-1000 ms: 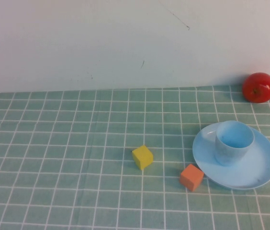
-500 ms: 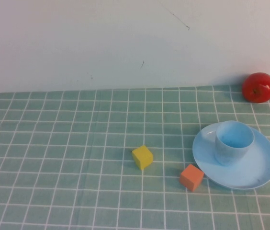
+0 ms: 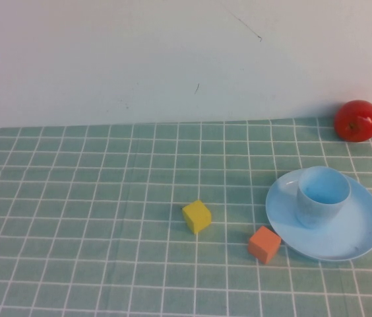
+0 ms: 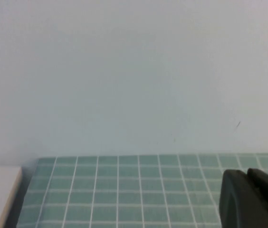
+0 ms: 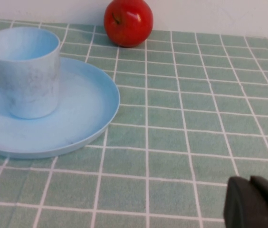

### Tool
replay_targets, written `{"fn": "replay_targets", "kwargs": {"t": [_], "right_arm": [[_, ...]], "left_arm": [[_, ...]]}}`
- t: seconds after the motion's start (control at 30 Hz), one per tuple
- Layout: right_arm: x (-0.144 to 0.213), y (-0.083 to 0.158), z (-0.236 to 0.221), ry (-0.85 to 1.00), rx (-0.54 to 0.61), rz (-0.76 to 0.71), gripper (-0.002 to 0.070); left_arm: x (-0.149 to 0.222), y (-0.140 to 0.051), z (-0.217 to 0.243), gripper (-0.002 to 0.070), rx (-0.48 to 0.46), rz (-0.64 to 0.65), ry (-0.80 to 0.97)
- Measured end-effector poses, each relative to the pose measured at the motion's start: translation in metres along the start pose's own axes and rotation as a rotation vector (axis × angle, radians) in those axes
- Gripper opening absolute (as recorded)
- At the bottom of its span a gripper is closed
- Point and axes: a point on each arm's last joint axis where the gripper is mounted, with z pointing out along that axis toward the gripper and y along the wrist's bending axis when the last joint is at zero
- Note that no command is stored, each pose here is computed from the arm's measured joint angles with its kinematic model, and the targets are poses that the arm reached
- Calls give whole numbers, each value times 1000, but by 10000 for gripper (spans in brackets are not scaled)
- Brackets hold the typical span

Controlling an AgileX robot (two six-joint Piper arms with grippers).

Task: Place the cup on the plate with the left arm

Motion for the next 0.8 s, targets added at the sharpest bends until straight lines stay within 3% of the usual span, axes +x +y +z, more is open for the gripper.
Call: {"fn": "replay_targets", "kwargs": {"t": [0.27, 0.37, 0.47, 0.8], "right_arm": [[0, 0, 0, 0, 0, 0, -2], [0, 0, 0, 0, 0, 0, -2], [0, 0, 0, 0, 0, 0, -2], [0, 0, 0, 0, 0, 0, -2]], "left_arm": [[139, 18, 33, -1, -45, -21, 26], [175, 24, 36, -1, -51, -21, -109], [185, 26, 35, -1, -65, -24, -170], [194, 28, 36, -1, -91, -31, -93]]}}
